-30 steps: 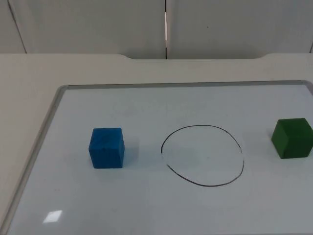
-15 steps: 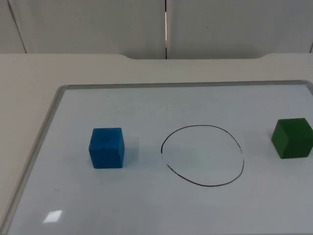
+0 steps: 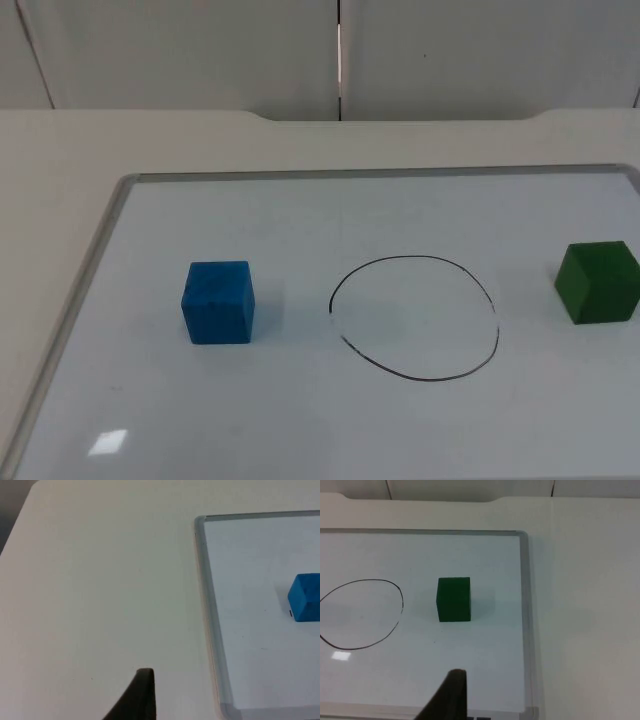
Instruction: Push the two cubes into the marked area.
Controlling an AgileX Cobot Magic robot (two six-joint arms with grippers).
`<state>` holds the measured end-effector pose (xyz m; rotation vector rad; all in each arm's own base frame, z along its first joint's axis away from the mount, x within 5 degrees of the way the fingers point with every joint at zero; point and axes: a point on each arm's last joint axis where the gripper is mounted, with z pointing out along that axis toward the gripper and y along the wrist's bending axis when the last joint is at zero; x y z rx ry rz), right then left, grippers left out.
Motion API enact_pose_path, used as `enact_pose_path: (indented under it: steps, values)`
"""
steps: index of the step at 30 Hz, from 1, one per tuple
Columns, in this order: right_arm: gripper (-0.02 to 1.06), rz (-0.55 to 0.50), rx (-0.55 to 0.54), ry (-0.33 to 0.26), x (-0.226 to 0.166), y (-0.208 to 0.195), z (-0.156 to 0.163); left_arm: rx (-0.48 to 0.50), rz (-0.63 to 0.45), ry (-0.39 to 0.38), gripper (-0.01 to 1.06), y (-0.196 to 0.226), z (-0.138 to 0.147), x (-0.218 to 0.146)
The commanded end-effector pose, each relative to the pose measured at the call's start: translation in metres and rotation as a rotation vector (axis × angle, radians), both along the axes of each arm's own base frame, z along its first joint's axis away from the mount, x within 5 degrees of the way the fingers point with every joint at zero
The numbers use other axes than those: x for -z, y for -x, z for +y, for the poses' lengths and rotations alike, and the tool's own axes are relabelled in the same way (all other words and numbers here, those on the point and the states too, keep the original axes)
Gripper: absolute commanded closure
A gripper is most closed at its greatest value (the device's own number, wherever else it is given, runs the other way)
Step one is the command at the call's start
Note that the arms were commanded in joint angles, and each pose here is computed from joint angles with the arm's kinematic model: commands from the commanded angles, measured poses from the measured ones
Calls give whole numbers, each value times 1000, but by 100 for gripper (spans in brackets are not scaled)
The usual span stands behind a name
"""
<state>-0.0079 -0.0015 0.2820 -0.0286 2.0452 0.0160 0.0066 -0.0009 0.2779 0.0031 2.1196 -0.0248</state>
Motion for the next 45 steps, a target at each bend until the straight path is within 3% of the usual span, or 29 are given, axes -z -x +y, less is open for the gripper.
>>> enact_pose_path:
  steps: [1,7,16,22,28,32,34,37,38,40,45]
  values:
    - [0,2,-3,1,2,0,0,11,-31,24,2,-1,-2,-5]
    - [0,2,-3,1,2,0,0,18,-40,38,15,-1,-3,-6]
    - [0,2,-4,-1,2,0,0,61,-126,116,15,-5,-10,-15]
    - [0,2,-4,-1,2,0,0,90,22,143,15,-30,-14,-13]
    - [0,2,-4,-1,2,0,0,112,93,114,15,-55,-15,-11]
    - [0,2,-4,-1,2,0,0,161,172,148,17,-71,-21,-6]
    - [0,2,-4,-1,2,0,0,200,235,165,24,-83,-24,-1]
    - [0,2,-4,-1,2,0,0,249,291,188,48,-99,-29,6]
    - [0,2,-4,-1,2,0,0,249,291,188,48,-99,-29,6]
    - [0,2,-4,-1,2,0,0,315,276,199,70,-111,-34,7]
    - [0,2,-4,-1,2,0,0,332,279,272,84,-124,-39,10]
